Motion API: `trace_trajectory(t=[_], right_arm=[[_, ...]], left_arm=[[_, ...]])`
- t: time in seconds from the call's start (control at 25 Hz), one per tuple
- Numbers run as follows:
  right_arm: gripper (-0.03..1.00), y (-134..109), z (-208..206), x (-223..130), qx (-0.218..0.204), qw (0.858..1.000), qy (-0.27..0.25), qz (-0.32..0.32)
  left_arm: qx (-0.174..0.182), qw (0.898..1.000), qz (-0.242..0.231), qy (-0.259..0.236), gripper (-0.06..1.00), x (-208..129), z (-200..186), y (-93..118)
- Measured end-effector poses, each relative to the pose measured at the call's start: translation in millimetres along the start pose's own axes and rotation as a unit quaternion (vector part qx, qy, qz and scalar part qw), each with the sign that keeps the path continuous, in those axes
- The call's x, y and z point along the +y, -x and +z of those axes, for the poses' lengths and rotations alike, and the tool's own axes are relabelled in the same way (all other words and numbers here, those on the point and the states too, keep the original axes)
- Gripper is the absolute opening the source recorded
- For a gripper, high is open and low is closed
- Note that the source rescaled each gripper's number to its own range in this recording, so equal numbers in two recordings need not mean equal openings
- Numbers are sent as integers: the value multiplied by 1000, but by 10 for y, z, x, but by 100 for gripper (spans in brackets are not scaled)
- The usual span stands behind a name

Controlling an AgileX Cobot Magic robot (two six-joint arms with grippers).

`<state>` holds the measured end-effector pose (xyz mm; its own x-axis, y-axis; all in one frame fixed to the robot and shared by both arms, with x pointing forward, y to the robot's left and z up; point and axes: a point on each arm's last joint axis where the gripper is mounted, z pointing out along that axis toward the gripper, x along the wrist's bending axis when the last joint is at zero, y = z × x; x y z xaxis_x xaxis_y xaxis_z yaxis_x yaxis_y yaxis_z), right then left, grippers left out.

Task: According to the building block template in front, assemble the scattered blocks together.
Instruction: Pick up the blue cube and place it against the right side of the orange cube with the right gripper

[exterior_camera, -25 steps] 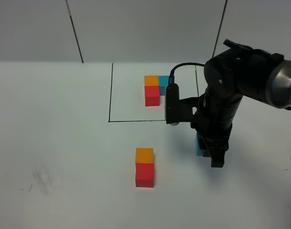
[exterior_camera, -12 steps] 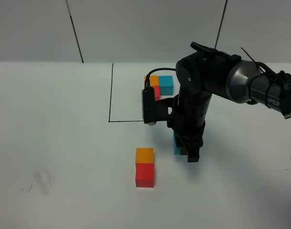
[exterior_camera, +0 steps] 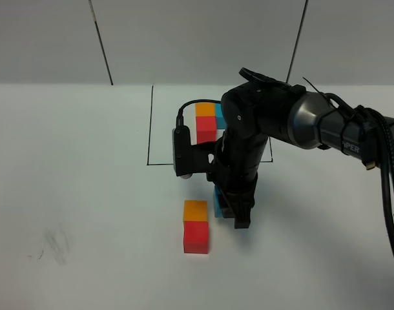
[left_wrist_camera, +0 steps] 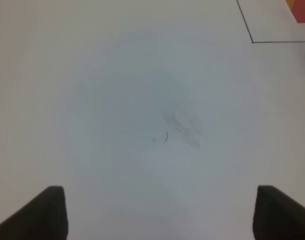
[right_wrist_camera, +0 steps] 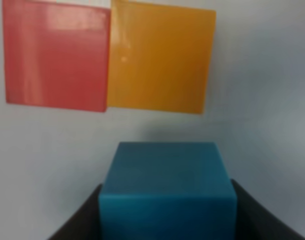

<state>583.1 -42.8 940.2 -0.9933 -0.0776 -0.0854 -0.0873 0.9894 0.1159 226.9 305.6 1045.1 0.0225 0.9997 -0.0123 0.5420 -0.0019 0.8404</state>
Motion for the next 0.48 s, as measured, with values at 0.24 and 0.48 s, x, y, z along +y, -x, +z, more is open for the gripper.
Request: trace_trajectory(t=[0.24, 0.48], right_arm=[[1, -2, 59, 38, -2, 1000, 5, -3], [1, 3, 96, 39, -2, 1000, 5, -7]], left_arm=[[0, 1000, 0, 0, 65, 0, 0, 0], [0, 1000, 0, 0, 65, 0, 0, 0]])
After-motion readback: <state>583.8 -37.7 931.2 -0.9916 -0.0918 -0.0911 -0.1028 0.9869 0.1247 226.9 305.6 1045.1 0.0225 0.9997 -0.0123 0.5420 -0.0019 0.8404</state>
